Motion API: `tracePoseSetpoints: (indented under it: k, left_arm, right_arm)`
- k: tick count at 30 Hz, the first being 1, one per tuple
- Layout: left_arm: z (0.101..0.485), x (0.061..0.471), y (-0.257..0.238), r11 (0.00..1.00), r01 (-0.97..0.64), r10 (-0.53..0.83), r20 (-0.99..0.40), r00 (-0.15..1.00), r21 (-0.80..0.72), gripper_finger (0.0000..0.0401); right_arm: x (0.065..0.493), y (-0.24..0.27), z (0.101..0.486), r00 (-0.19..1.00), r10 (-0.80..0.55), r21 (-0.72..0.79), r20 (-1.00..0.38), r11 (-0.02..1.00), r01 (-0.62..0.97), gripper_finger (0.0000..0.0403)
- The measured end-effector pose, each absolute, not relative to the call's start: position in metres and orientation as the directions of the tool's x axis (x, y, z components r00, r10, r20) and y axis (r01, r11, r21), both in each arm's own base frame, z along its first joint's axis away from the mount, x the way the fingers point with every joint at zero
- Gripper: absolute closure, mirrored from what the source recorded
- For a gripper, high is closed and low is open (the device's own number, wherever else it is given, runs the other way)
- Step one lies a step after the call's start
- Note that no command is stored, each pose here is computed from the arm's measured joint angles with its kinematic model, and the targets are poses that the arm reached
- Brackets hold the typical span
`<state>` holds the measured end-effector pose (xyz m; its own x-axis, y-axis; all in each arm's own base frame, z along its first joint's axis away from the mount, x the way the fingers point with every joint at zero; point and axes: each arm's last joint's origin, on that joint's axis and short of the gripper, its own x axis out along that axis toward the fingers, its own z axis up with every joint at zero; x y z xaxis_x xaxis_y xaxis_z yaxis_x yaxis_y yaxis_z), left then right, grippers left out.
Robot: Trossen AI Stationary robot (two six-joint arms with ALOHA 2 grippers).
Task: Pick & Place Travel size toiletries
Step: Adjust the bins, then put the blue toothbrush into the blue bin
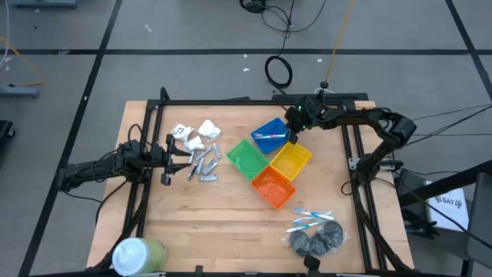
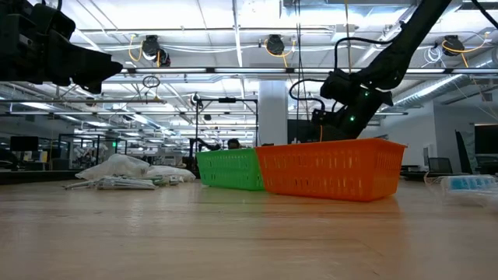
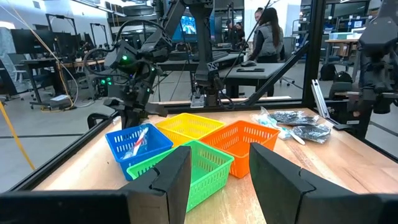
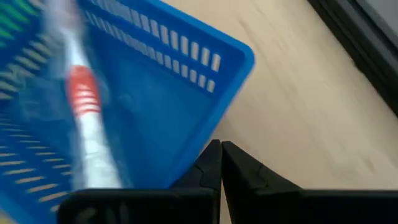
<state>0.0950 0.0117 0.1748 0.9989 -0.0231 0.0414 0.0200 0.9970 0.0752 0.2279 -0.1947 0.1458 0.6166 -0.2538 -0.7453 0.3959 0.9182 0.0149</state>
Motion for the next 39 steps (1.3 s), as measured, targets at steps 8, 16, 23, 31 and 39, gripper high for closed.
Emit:
tracePoseSetpoints:
  k: [8, 16, 23, 31, 39]
  left_arm:
    - [0.175, 0.095, 0.012, 0.997, 0.02, -0.023, 0.041, 0.999, 0.075, 0.0242]
    - [0.175, 0.095, 0.012, 0.997, 0.02, -0.023, 0.041, 0.999, 0.075, 0.0242]
    - [0.175, 0.095, 0.012, 0.997, 0.02, -0.024, 0.041, 0.999, 0.075, 0.0242]
    - [0.175, 0.095, 0.012, 0.997, 0.02, -0.023, 0.041, 0.999, 0.075, 0.0242]
    - [0.175, 0.095, 0.012, 0.997, 0.02, -0.023, 0.041, 0.999, 0.075, 0.0242]
  right_arm:
    - [0.231, -0.191, 0.146, 0.654, -0.189, 0.03, -0.733, 0.951, 0.308, 0.0403]
    - [0.222, -0.187, 0.165, 0.603, -0.294, -0.044, -0.742, 0.919, 0.392, 0.0403]
    - [0.195, -0.137, 0.227, 0.634, -0.267, -0.04, -0.726, 0.936, 0.349, 0.0403]
    - [0.145, -0.014, 0.264, 0.625, 0.013, 0.183, -0.78, 0.961, 0.208, 0.0403]
    - [0.124, 0.069, 0.236, 0.628, 0.257, 0.379, -0.735, 0.923, 0.065, 0.0399]
